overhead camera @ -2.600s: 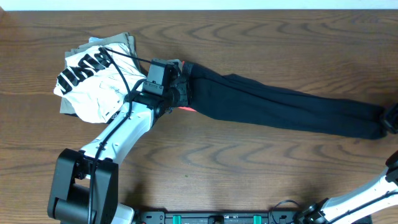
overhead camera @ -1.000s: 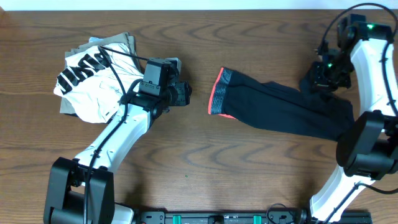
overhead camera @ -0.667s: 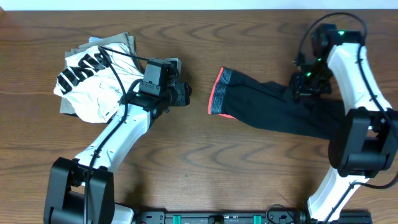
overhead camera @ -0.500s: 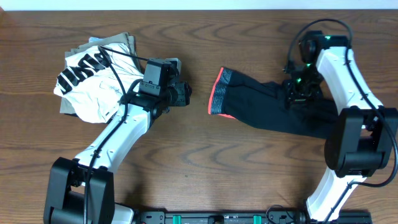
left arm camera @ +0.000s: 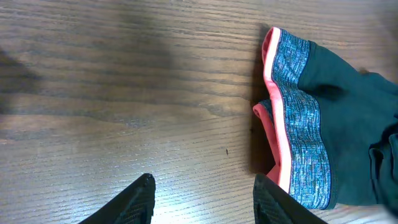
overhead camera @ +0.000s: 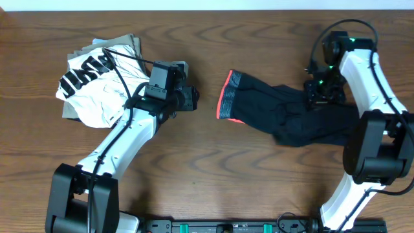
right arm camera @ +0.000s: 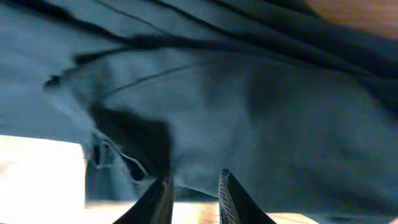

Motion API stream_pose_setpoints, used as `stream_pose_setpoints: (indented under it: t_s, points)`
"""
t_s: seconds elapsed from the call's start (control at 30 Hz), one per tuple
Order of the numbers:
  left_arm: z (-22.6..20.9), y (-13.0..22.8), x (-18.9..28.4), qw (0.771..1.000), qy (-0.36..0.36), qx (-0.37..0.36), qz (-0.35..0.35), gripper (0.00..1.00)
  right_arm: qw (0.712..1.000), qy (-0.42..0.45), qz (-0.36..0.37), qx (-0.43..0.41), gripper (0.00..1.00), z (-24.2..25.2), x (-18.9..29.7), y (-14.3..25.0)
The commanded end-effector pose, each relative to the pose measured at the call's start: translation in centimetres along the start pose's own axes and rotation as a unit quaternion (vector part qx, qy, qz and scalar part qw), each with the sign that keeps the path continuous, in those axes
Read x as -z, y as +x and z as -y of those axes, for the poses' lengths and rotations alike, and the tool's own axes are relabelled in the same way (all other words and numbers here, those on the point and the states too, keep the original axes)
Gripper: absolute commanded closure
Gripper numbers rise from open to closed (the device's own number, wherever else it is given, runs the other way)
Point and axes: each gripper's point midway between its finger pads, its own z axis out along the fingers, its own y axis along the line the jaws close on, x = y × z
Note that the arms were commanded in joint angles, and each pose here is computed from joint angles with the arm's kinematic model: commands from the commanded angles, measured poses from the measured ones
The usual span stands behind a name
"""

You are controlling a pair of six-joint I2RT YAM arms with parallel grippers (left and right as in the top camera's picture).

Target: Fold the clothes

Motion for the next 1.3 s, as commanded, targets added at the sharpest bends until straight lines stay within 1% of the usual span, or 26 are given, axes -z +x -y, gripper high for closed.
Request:
stream_pose_setpoints:
  t_s: [0.0,0.23,0.37,0.4,0.47,0.53,0.67,0.77,0.8,0.83,1.0,1.2,1.27]
  points:
    - [0.1,-0.4,0.5,1.000,0.002,-0.004,0.006,0.48,1.000,-0.010,0.011,-0.009,0.77,0.8,0.6,-0.2]
    - [0.1,-0.4,0.5,1.000,0.002,-0.004,0.005,0.48,1.000,-0.019,0.003,-0.009,0.78,0.5,0.5,0.3]
    - [0.0,-0.2,0.5,1.000,0.000,-0.003,0.001,0.48,0.997,-0.061,-0.012,0.034,0.76,-2.0,0.5,1.0]
    - [0.0,-0.2,0.5,1.000,0.000,-0.003,0.001,0.48,0.997,-0.065,-0.015,0.040,0.70,-2.4,0.5,1.2]
    - [0.0,-0.2,0.5,1.000,0.000,-0.003,0.001,0.48,0.996,-0.063,-0.021,0.052,0.56,-3.3,0.3,1.4]
    - [0.0,-0.2,0.5,1.000,0.000,-0.003,0.001,0.48,0.996,-0.062,-0.022,0.061,0.54,-3.9,0.1,1.4]
    - [0.0,-0.2,0.5,1.000,0.000,-0.003,0.001,0.48,0.993,-0.087,-0.016,0.079,0.54,-6.7,-0.4,1.2]
    - [0.0,-0.2,0.5,1.000,0.000,-0.003,0.001,0.48,0.992,-0.082,-0.007,0.094,0.53,-8.2,-1.2,0.8]
    - [0.0,-0.2,0.5,1.000,0.000,-0.003,0.001,0.48,0.992,-0.081,-0.001,0.097,0.50,-8.6,-1.6,0.5]
    - [0.0,-0.2,0.5,1.000,0.000,-0.003,0.000,0.48,0.993,-0.074,0.006,0.096,0.50,-8.8,-2.2,0.2]
    - [-0.1,0.2,0.5,1.000,-0.002,-0.001,-0.007,0.48,0.996,-0.023,0.023,0.089,0.50,-8.6,-4.7,-0.3]
    - [-0.1,0.3,0.5,1.000,-0.003,-0.001,-0.009,0.48,0.995,-0.002,0.015,0.096,0.50,-8.5,-6.5,0.5]
    - [-0.1,0.3,0.5,1.000,-0.003,-0.001,-0.009,0.48,0.995,-0.001,0.014,0.097,0.53,-8.5,-6.5,0.5]
